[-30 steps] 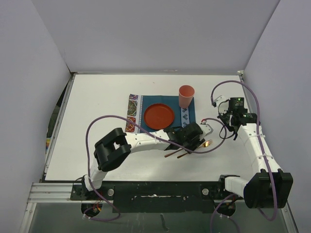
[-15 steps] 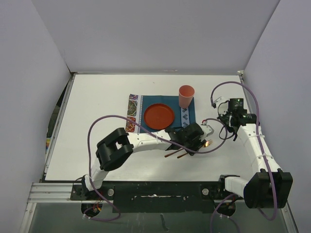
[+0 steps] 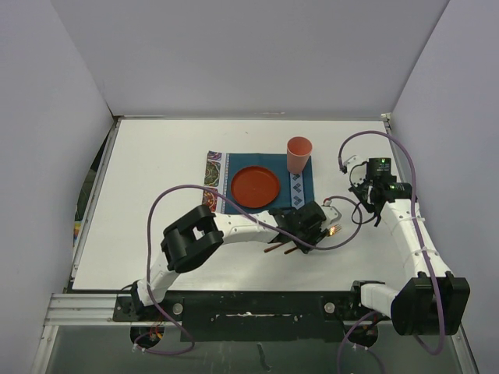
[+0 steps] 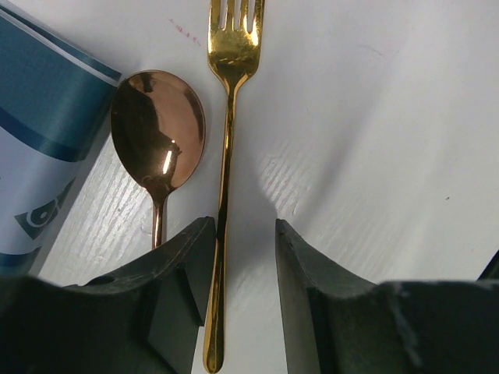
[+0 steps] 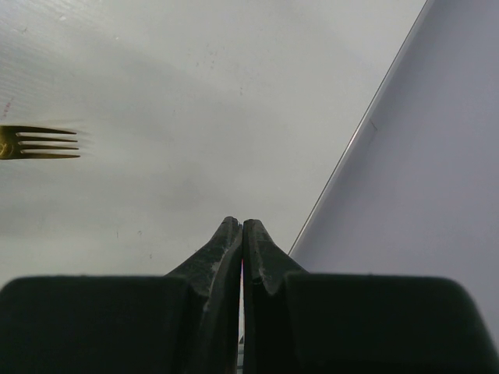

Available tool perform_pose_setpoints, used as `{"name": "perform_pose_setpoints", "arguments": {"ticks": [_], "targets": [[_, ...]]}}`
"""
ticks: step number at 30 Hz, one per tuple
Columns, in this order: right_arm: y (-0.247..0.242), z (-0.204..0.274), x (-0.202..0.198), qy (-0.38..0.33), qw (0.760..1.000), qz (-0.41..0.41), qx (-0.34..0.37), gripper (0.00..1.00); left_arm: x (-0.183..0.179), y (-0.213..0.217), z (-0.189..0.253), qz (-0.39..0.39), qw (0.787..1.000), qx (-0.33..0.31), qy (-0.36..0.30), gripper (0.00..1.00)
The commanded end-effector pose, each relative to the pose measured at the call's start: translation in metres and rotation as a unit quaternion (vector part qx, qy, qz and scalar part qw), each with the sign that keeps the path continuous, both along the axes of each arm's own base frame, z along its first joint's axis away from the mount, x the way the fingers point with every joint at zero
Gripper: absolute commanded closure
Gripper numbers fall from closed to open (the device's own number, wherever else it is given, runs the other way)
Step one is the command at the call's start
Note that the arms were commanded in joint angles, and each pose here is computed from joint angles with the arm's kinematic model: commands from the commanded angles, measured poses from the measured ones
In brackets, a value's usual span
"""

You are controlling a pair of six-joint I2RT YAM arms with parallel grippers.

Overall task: Set the dinner table for one person
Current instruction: Pick up the fork at the center of the board.

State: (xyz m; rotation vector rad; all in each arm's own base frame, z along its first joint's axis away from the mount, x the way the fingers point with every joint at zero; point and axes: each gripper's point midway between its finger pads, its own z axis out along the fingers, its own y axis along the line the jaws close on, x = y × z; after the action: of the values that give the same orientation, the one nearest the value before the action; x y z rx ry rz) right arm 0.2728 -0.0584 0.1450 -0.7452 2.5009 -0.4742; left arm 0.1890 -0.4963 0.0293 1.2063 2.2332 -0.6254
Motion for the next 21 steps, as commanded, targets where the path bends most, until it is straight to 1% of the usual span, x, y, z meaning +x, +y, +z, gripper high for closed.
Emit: {"name": "perform_pose_setpoints", "arguments": {"ticks": [1,9,10,13,14,21], "targets": [[-0.006,0.015,0.002,-0.027,1.000,-0.010,-0.009,1.00,0.010,-0.019,0.003,-0.008,1.000,-0.022,-0.013,0.65],[-0.004,0.013,0.001,-0.024,1.000,-0.006,-0.007,1.00,0.011,-0.022,-0.006,-0.015,1.000,-0.017,-0.006,0.65],[-0.004,0.012,0.002,-0.024,1.000,-0.005,-0.006,1.00,0.011,-0.022,-0.007,-0.016,1.000,-0.015,-0.005,0.70],[-0.003,0.013,0.003,-0.026,1.000,-0.002,-0.003,1.00,0.011,-0.019,-0.013,-0.015,1.000,-0.002,-0.001,0.94],[-0.002,0.014,0.003,-0.027,1.000,-0.001,-0.002,1.00,0.011,-0.018,-0.013,-0.013,1.000,0.000,0.000,1.00],[-0.001,0.015,0.002,-0.027,1.000,0.000,0.002,1.00,0.012,-0.011,-0.018,-0.006,1.000,0.009,-0.002,1.00]]}}
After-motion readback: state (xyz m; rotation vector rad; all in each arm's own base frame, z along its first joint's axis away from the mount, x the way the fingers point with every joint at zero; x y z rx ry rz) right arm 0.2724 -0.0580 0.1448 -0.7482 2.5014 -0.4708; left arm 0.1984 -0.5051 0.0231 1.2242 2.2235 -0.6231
